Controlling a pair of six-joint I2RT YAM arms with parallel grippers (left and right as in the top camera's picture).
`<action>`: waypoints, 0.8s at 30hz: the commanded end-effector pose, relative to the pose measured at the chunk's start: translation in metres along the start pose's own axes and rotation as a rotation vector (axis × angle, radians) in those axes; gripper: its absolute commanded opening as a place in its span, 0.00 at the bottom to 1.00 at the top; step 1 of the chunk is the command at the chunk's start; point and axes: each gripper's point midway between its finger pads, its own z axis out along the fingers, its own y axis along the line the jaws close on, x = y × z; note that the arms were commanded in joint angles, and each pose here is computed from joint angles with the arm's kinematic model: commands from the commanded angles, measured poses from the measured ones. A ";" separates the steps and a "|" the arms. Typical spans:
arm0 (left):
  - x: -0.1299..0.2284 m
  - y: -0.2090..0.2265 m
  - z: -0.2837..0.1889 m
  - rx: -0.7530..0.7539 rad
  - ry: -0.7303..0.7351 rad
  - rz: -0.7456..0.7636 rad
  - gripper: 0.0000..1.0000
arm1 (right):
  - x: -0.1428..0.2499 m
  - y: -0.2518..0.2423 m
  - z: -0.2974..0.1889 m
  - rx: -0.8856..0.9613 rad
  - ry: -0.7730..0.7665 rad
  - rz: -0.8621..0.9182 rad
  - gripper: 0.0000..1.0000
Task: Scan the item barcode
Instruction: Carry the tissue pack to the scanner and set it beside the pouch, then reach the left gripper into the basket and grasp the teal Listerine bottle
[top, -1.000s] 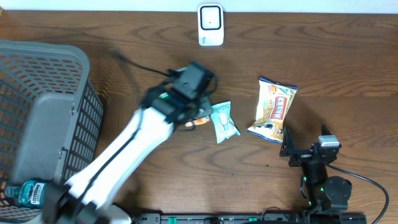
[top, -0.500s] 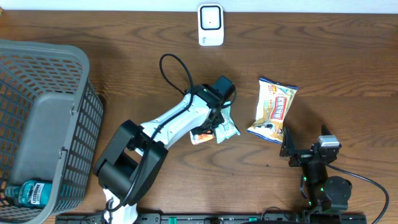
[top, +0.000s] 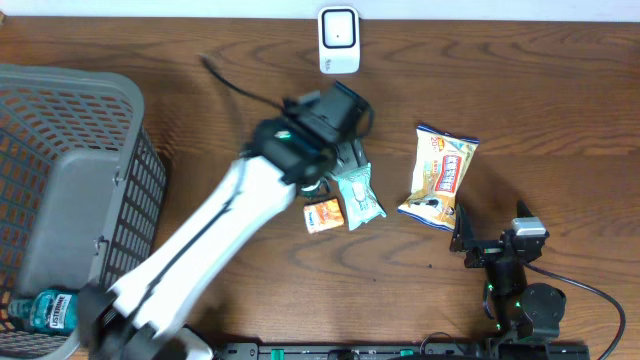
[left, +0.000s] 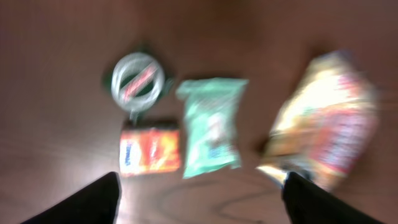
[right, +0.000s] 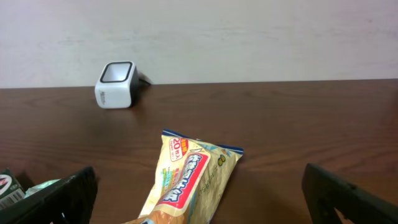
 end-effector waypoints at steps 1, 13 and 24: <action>-0.052 0.003 -0.075 0.057 -0.232 0.201 0.93 | 0.001 0.002 0.000 -0.006 0.001 0.009 0.99; -0.116 0.195 -0.254 -0.340 -0.775 -0.201 0.98 | 0.001 0.002 0.000 -0.006 0.001 0.009 0.99; -0.022 0.373 -0.232 -0.812 -0.502 -0.939 0.98 | 0.001 0.002 0.000 -0.006 0.001 0.009 0.99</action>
